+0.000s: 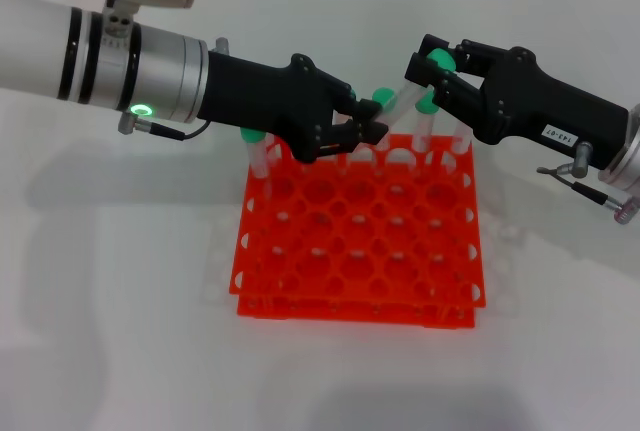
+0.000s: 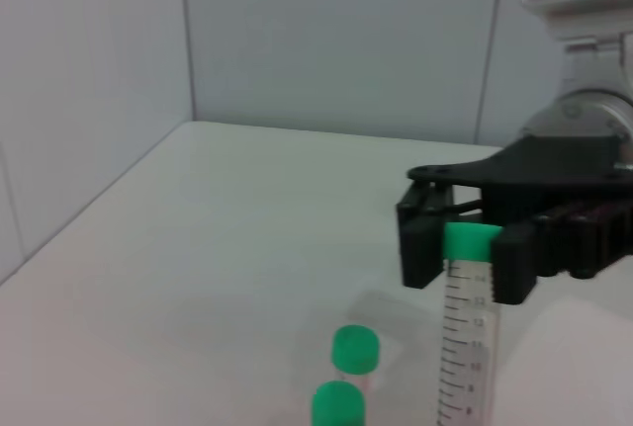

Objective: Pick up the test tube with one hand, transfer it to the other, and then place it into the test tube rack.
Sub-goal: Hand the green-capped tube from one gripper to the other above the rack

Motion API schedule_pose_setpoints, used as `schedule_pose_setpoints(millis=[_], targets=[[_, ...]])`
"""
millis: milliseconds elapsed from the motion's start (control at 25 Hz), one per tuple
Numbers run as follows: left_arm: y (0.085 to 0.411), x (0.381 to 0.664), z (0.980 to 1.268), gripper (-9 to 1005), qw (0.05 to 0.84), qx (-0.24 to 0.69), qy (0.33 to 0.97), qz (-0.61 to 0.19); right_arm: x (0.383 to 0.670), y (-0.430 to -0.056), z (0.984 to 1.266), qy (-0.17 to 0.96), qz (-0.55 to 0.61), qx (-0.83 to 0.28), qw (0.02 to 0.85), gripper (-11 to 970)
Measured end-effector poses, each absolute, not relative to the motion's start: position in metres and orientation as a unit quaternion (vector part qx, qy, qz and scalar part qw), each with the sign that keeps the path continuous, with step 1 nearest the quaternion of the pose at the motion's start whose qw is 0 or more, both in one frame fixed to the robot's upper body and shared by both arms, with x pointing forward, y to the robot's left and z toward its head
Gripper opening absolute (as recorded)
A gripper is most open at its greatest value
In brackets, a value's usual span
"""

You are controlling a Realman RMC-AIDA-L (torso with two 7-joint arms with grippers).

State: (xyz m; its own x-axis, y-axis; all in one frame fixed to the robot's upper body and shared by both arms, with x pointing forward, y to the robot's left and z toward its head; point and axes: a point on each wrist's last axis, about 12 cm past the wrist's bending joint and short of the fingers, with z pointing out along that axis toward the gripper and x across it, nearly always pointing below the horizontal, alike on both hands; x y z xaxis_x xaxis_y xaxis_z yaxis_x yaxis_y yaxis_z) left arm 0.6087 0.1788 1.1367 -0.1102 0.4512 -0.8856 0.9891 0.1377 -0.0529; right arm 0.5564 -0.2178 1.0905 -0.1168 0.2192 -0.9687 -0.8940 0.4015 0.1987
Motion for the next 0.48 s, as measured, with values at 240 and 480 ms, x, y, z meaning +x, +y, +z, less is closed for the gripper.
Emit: schedule_pose_setpoints(millis=[240,480], targets=[[0.1793,0.6122,1.1394,308,0.365,0.525,0.679,-0.36,0.5561,-0.2178,1.0898,0.586,0.464,-0.29,0.597,258],[0.179,0.6119,1.1446,427,0.357,0.52,0.685,-0.366,0.5549,-0.2197,1.0895,0.585,0.464,-0.286,0.6,258]])
